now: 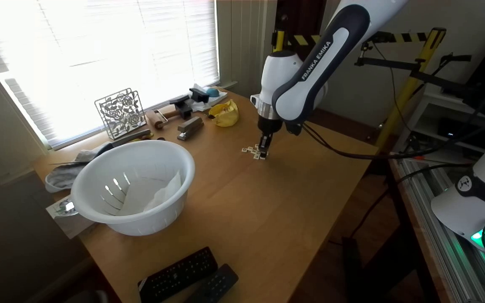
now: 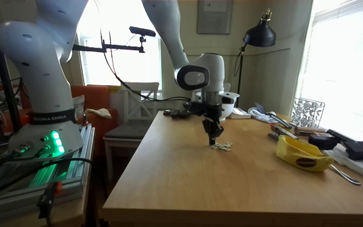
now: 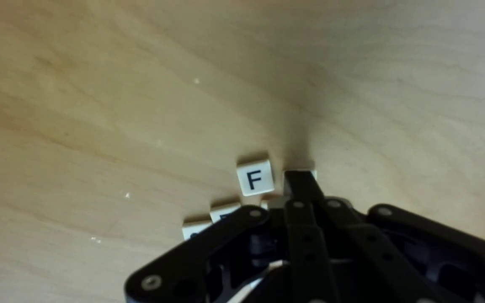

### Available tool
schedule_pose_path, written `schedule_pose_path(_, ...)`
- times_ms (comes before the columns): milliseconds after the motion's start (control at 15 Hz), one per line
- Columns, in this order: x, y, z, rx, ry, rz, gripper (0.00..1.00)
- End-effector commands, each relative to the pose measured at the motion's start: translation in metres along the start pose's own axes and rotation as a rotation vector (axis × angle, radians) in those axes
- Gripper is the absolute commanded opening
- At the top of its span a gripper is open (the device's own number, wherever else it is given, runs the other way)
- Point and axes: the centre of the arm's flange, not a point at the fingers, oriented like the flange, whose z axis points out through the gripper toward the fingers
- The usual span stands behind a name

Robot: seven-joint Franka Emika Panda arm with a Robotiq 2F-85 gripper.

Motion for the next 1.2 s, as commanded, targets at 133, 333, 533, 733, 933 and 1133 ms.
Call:
schedule_pose_path(133,0.004,0.000,0.011,-0.015,-0.009,-0.002,0.00)
schedule_pose_path(333,0.002,-0.004,0.014,-0.017,-0.018,-0.016,0.00)
schedule_pose_path(533,0.000,-0.007,0.016,-0.015,-0.025,-0.026,0.00)
schedule_pose_path(733,-0.002,-0.011,0.019,-0.011,-0.037,-0.037,0.00)
schedule_pose_path(933,-0.003,-0.015,0.021,-0.008,-0.046,-0.049,0.00)
schedule_pose_path(1133,-0.004,-0.020,0.023,-0.009,-0.054,-0.064,0.00)
